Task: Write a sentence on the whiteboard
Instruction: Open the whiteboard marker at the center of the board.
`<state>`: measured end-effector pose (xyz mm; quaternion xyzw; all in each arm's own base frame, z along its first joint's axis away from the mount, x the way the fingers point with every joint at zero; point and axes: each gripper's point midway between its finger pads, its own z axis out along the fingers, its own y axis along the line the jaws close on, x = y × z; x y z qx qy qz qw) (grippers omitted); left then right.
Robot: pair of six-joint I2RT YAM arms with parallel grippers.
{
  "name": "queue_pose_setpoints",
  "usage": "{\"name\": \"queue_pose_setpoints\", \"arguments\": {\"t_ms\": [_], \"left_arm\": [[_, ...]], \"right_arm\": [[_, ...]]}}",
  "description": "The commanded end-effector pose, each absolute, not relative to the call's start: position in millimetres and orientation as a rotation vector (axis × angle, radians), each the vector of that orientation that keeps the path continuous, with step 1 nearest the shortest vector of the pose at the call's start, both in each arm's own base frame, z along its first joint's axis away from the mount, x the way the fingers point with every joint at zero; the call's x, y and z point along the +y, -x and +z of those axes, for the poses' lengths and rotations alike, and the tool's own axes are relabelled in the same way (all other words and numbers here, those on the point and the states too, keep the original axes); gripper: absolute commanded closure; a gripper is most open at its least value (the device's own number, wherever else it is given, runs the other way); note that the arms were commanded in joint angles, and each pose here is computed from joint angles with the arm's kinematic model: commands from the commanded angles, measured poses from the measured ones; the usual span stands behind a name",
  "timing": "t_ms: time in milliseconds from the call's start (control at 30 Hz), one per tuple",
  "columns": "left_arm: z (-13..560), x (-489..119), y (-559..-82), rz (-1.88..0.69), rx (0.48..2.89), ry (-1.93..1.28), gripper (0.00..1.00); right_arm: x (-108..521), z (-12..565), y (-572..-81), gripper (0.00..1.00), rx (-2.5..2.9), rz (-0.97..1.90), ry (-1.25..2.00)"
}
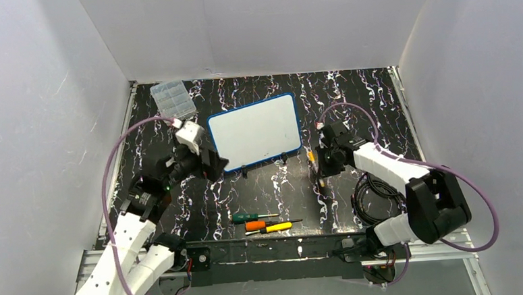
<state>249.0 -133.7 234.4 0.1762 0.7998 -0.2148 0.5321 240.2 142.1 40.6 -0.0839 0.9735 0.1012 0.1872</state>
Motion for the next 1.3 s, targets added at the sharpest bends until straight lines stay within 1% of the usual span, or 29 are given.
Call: {"name": "queue_pose_setpoints", "arguments": {"t_ms": [0, 100, 167, 300, 400, 567, 667, 900, 933, 967, 1000, 1033, 1067, 1100, 1200, 1233, 1267], "left_arm": [[238.8, -187.5, -204.1, -0.655, 1.705, -0.829, 0.08], [222.7, -223.2, -162.0, -0.752, 1.613, -1.085, 0.09], [206.9, -235.7, -144.3, -0.761, 1.601, -1.2, 0.09], [178.0, -251.4, -116.2, -0.703, 1.588, -1.408, 0.09], [161.5, -256.2, -99.9, -0.639, 1.574, -1.539, 0.09], [150.5, -257.4, -88.1, -0.537, 1.508, -1.64, 0.1], [147.0, -257.3, -87.1, -0.481, 1.489, -1.662, 0.1], [142.9, -262.8, -78.8, -0.481, 1.48, -1.702, 0.16], [142.4, -263.5, -76.9, -0.491, 1.481, -1.708, 0.2], [142.3, -264.4, -75.9, -0.497, 1.484, -1.711, 0.28], [142.1, -265.1, -74.7, -0.502, 1.489, -1.715, 0.37], [141.8, -265.6, -73.4, -0.506, 1.495, -1.721, 0.49], [141.5, -266.2, -72.2, -0.51, 1.505, -1.725, 0.58], [141.5, -267.0, -70.8, -0.516, 1.511, -1.731, 0.64], [140.3, -269.3, -67.2, -0.532, 1.538, -1.746, 0.91], [140.1, -269.7, -66.3, -0.538, 1.553, -1.744, 0.99], [140.4, -269.6, -66.4, -0.538, 1.569, -1.736, 1.0]], "right_arm": [[201.6, 97.0, -193.0, 0.99, 2.729, 0.769, 0.534], [223.6, 113.1, -153.6, 0.99, 2.747, 0.924, 0.704], [236.8, 124.8, -131.0, 0.99, 2.732, 1.015, 0.803], [262.0, 156.0, -86.1, 0.99, 2.668, 1.259, 0.973], [269.8, 175.5, -64.8, 0.99, 2.621, 1.376, 1.059], [269.5, 187.5, -44.8, 0.99, 2.596, 1.462, 1.162], [267.4, 185.6, -37.0, 0.99, 2.615, 1.458, 1.238], [271.5, 184.2, -28.8, 0.99, 2.616, 1.447, 1.368], [273.0, 186.5, -28.5, 0.99, 2.604, 1.461, 1.376], [274.4, 188.6, -28.2, 0.99, 2.592, 1.477, 1.38], [276.1, 190.7, -27.9, 0.99, 2.577, 1.492, 1.386], [277.6, 193.2, -28.1, 0.99, 2.561, 1.504, 1.39], [278.6, 195.0, -28.6, 0.99, 2.549, 1.508, 1.39], [279.5, 196.4, -29.5, 0.99, 2.541, 1.507, 1.389], [282.0, 199.7, -33.6, 0.99, 2.518, 1.489, 1.373], [283.0, 200.6, -35.4, 0.97, 2.51, 1.479, 1.362], [283.5, 199.7, -39.2, 0.89, 2.509, 1.448, 1.345]]}}
